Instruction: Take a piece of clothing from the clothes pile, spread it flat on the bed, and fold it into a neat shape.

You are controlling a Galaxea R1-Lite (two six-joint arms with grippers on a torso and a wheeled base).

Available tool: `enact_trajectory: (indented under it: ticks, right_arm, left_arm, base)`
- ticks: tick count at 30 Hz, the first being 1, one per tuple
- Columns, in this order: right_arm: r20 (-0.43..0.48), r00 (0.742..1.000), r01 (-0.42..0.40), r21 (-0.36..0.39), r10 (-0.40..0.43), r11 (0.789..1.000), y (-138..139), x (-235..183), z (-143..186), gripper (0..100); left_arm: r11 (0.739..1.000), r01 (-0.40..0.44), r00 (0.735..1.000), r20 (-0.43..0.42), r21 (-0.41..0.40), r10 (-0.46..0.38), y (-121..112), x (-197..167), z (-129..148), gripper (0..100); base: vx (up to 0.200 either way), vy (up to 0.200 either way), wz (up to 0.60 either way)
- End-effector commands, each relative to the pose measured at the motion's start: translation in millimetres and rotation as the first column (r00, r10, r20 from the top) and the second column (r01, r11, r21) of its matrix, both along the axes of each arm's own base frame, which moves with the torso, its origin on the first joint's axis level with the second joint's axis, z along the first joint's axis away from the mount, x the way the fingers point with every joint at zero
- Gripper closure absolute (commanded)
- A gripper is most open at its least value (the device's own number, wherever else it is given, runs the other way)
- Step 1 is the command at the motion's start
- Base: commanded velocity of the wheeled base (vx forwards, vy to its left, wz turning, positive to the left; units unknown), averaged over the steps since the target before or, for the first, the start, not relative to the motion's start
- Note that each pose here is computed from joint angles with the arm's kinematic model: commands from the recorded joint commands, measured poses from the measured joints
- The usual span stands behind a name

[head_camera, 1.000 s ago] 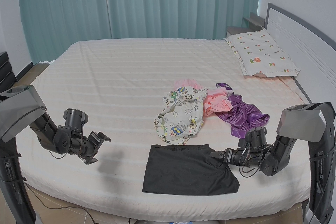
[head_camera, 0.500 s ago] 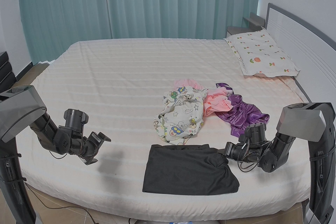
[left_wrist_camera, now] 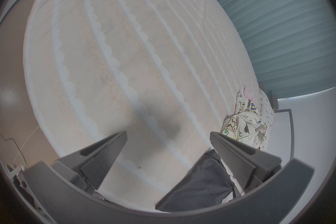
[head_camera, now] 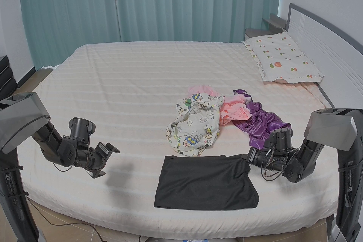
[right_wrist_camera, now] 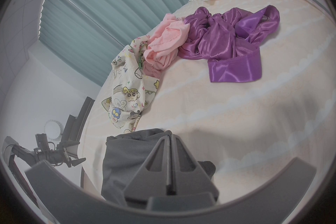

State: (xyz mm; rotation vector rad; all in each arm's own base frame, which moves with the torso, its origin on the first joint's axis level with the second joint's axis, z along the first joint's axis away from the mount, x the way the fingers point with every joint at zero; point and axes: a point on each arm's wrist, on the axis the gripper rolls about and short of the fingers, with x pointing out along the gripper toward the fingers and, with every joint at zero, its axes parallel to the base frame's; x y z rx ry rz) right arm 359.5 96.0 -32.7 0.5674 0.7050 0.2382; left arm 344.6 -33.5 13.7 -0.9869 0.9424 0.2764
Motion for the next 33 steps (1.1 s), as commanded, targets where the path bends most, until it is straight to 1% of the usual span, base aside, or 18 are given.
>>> enact_trajectory:
  ticks: [1,3,8,11,19,22,23,26,27,33]
  right_arm:
    - [-0.001,1.000,-0.009,-0.012,0.009,1.000,1,0,-3,0]
    - [0.009,1.000,-0.009,-0.023,0.009,1.000,1,2,-4,0]
    - [0.016,1.000,-0.007,-0.023,0.008,1.000,-1,-1,-1,0]
    - [-0.006,1.000,-0.023,-0.040,0.022,0.999,-3,-10,0,0]
    - [-0.056,0.997,-0.052,-0.048,0.049,0.998,2,-21,4,0]
    - [-0.083,0.993,-0.090,-0.010,0.089,0.996,6,-24,5,0]
    - [-0.099,0.988,-0.119,0.006,0.119,0.993,11,-25,1,0]
    - [-0.117,0.985,-0.126,0.004,0.125,0.992,13,-24,-7,0]
    - [-0.120,0.985,-0.125,0.003,0.124,0.992,13,-24,-8,100]
    - [-0.121,0.986,-0.118,-0.001,0.117,0.993,10,-26,-7,100]
  left_arm:
    - [1.000,0.000,1.000,-0.003,0.000,0.000,0,0,-1,0]
    - [1.000,0.000,1.000,-0.003,0.000,0.000,0,0,-1,0]
    - [1.000,0.000,1.000,0.000,0.000,0.000,0,0,0,0]
    - [1.000,0.000,1.000,-0.001,0.000,0.000,0,0,0,0]
    - [1.000,0.000,1.000,-0.001,0.000,0.000,0,0,0,0]
    - [1.000,0.000,1.000,-0.001,0.000,0.000,0,0,0,0]
    - [1.000,0.000,1.000,-0.003,0.000,0.000,0,0,-1,0]
    - [1.000,0.000,1.000,-0.001,0.000,0.000,0,0,0,0]
    - [1.000,0.000,1.000,-0.001,0.000,0.000,0,0,0,0]
    - [1.000,0.000,1.000,-0.001,0.000,0.000,0,0,0,0]
  base:
    - [0.000,0.000,0.00]
    - [0.000,0.000,0.00]
    - [0.000,0.000,0.00]
    - [0.000,0.000,0.00]
    - [0.000,0.000,0.00]
    - [0.000,0.000,0.00]
    - [0.000,0.000,0.00]
    - [0.000,0.000,0.00]
    - [0.000,0.000,0.00]
    - [0.000,0.000,0.00]
